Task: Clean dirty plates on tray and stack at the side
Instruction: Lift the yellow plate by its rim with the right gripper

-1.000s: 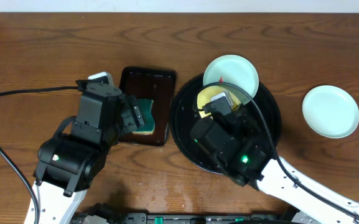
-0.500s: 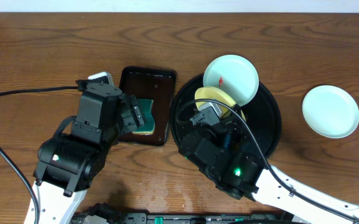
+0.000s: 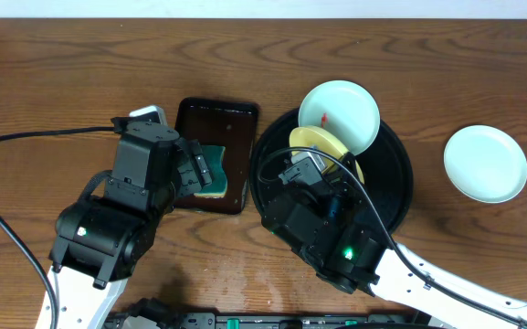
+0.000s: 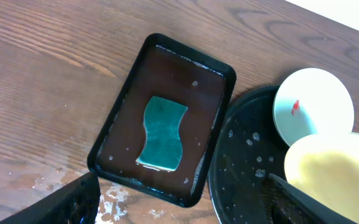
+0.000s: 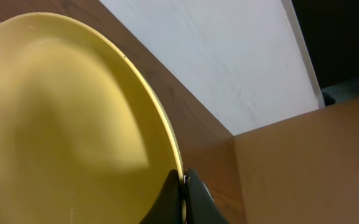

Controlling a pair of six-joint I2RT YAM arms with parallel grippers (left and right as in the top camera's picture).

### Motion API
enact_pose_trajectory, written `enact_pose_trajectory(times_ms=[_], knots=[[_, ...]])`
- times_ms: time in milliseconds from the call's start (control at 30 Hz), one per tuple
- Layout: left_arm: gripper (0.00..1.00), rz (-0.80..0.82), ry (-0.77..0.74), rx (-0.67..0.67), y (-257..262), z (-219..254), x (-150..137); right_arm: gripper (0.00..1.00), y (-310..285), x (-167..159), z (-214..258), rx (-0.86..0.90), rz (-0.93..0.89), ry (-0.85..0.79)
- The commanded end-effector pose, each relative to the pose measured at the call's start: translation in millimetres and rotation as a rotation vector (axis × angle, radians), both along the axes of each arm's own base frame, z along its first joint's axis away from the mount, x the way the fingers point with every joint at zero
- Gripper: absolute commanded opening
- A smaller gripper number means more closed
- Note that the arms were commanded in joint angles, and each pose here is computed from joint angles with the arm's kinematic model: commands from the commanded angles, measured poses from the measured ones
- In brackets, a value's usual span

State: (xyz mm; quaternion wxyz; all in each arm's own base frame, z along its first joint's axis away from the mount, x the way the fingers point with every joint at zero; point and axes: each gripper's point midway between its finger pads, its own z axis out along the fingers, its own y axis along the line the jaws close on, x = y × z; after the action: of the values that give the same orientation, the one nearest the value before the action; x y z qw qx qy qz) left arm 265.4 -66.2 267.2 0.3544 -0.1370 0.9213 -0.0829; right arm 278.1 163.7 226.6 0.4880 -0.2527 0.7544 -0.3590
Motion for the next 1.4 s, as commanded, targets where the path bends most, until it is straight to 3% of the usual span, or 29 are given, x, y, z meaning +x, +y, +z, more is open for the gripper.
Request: enact_pose_trajectory(times_ms=[0,900,967,1067,1133,1233,1367], knots=[[0.83,-0.003,-0.007,0.005,0.7,3.7,1.5,0.01,-0.4,-0.6,17.0,0.004,-0.017,-0.05],[0.83,-0.003,-0.007,0.005,0.7,3.7,1.5,0.01,5.7,0.7,14.5,0.039,0.004,-0.038],[0.83,-0.003,-0.007,0.005,0.7,3.7,1.5,0.01,9.7,0.0,11.7,-0.019,0.041,-0.003],[0.83,-0.003,-0.007,0.005,0.7,3.7,1.5,0.01,-15.5,2.9,39.3,-0.04,-0.113,-0.155],[0.83,-0.003,-0.007,0.005,0.7,3.7,1.5,0.01,11.4,6.3,23.8,-0.046,0.036,-0.04],[0.83,-0.003,-0.007,0.005,0.7,3.7,1.5,0.01,-0.1,6.1,37.2,-0.027,-0.047,-0.122],[0.83,-0.003,-0.007,0.005,0.7,3.7,1.5,0.01,14.4,6.0,25.4,-0.072,0.049,-0.039]])
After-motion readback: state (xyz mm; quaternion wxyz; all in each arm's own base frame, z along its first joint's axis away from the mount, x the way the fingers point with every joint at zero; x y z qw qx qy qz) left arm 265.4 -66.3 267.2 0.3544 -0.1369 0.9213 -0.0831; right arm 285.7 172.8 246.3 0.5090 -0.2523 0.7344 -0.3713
